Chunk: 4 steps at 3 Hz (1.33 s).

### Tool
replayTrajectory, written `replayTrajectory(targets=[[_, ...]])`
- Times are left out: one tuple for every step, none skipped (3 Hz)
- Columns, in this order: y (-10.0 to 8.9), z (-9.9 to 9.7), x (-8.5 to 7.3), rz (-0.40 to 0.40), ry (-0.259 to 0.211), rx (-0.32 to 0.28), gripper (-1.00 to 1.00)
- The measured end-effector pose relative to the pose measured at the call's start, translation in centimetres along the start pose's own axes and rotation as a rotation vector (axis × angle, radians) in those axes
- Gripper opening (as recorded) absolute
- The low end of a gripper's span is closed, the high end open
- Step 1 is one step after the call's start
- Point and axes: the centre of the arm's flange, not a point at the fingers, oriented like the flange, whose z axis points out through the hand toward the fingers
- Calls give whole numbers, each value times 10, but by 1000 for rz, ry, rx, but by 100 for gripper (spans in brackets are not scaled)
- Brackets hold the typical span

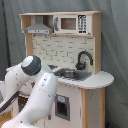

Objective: Play with the kitchen

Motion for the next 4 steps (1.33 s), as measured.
replayTrajectory(targets=[[4,-2,7,-79,17,0,100],[6,-1,16,-146,35,0,100],[7,1,21,-232,42,-4,100],[8,3,27,-325,47,-12,100]])
